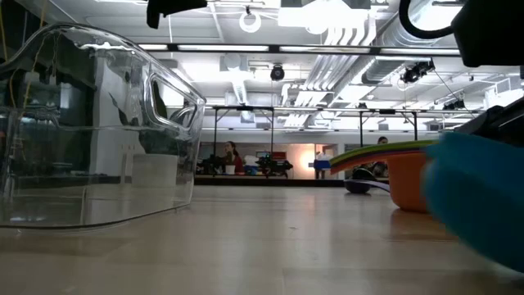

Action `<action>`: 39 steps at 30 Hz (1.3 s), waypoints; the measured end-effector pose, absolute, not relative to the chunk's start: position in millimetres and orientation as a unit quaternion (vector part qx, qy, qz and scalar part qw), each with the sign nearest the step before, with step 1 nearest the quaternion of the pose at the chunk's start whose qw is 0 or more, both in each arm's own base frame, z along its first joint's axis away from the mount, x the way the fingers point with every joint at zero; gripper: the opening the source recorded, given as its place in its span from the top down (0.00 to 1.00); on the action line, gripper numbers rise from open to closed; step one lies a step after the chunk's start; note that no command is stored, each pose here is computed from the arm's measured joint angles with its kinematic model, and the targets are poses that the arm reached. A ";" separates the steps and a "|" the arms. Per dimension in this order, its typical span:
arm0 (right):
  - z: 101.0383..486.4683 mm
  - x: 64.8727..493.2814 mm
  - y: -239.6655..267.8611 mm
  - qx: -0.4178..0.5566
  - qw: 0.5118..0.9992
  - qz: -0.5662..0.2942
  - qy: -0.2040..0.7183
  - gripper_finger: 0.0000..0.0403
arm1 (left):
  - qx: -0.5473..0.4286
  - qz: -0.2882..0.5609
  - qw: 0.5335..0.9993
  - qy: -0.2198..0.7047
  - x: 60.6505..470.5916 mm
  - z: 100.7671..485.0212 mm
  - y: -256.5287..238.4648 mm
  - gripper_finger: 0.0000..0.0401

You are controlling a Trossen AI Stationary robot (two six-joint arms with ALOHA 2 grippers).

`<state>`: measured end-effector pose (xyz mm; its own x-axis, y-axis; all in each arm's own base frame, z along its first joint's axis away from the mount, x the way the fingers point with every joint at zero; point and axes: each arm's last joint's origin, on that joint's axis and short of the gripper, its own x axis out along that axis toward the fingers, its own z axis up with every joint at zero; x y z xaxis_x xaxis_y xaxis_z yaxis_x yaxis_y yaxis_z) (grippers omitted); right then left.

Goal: Nest measuring cups in basket
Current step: Stack the light blue measuring cup on top of the green measuring cup

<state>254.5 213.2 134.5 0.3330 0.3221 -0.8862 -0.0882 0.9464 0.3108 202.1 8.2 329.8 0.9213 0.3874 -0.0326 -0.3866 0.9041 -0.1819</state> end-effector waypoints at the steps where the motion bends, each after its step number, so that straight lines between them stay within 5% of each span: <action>1: 134.4 254.5 213.2 0.103 0.810 0.127 0.563 0.68 | -0.093 0.198 0.976 -0.002 202.1 329.8 8.2 0.61; 7: 138.2 252.8 214.2 0.119 0.793 0.158 0.576 0.97 | -0.093 0.198 0.976 -0.002 202.1 329.8 8.2 0.61; 15: 217.8 210.4 199.4 0.172 0.752 0.246 0.587 0.99 | -0.093 0.198 0.976 -0.004 202.1 330.2 8.2 0.61; 21: 285.0 182.0 137.5 0.231 0.839 0.117 0.478 1.00 | -0.098 0.194 0.976 -0.024 202.2 334.1 8.1 0.61; 27: 286.6 189.4 89.3 0.181 0.803 0.089 0.560 1.00 | -0.108 0.176 0.978 -0.032 209.4 350.1 6.5 0.61; 39: 317.8 250.1 22.5 0.077 0.872 -0.049 0.481 1.00 | -0.048 0.182 0.964 0.186 292.9 344.5 3.9 0.51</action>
<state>250.1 22.5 317.8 0.5328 -0.0110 -0.8462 0.1601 0.9832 0.0880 292.9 3.9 344.5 0.8648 0.3331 -0.3756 -0.3685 0.9293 -0.0243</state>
